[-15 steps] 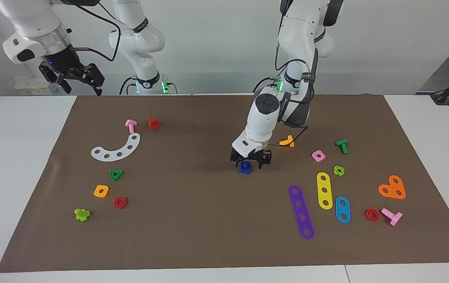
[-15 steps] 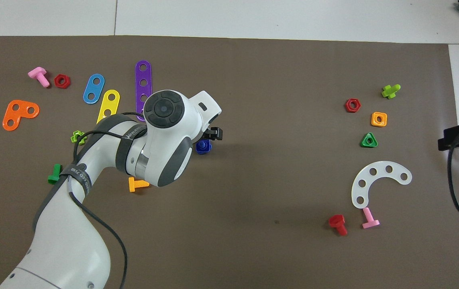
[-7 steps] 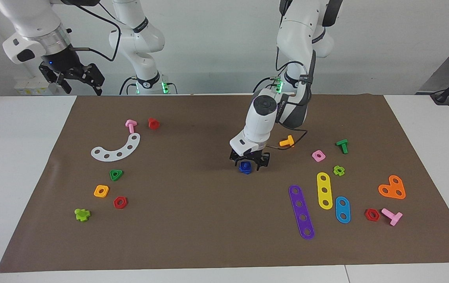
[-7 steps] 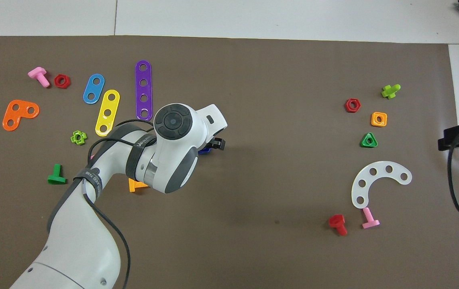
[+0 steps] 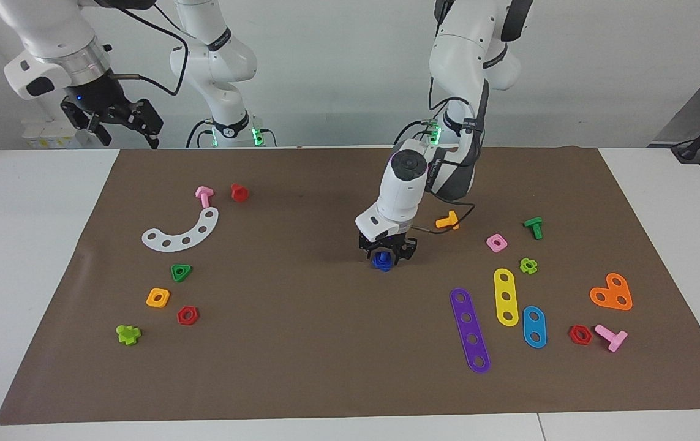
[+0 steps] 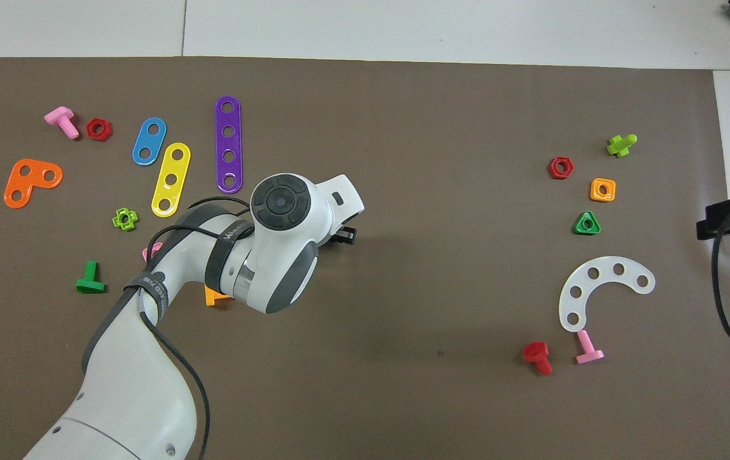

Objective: Unscrew and place screws in storage area

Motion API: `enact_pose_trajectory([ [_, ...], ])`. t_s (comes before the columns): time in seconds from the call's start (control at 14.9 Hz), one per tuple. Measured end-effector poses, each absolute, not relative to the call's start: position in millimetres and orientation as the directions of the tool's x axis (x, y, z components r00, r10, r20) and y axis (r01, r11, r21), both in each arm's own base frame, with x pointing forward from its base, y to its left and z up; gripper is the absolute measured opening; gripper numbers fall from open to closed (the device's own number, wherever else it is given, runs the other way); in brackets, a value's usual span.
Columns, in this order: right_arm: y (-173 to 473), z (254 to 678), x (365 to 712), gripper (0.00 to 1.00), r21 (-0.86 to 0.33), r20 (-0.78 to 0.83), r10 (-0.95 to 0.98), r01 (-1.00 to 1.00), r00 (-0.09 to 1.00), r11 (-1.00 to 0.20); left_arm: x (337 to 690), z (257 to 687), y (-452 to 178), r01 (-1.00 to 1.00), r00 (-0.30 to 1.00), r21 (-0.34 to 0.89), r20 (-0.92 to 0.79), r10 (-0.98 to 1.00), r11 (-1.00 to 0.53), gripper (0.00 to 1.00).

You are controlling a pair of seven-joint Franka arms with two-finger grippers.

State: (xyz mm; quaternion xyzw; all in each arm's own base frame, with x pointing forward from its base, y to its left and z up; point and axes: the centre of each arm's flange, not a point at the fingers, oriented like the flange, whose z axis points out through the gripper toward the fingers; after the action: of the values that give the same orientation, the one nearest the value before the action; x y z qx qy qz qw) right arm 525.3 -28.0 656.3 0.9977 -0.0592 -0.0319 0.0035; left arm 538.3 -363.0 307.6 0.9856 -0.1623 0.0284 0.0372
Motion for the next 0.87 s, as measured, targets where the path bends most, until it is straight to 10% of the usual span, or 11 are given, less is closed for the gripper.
enact_pose_trajectory([
  [0.47,-28,656,525,1.00,0.011,-0.063,-0.118,-0.118,0.991,-0.993,538,308,-363,-0.324,0.945,0.064,0.069,-0.320,-0.944,0.46],
  [0.87,-28,656,525,1.00,0.011,-0.063,-0.118,-0.118,0.991,-0.993,547,322,-365,-0.309,0.949,0.083,0.089,-0.302,-0.947,0.46],
])
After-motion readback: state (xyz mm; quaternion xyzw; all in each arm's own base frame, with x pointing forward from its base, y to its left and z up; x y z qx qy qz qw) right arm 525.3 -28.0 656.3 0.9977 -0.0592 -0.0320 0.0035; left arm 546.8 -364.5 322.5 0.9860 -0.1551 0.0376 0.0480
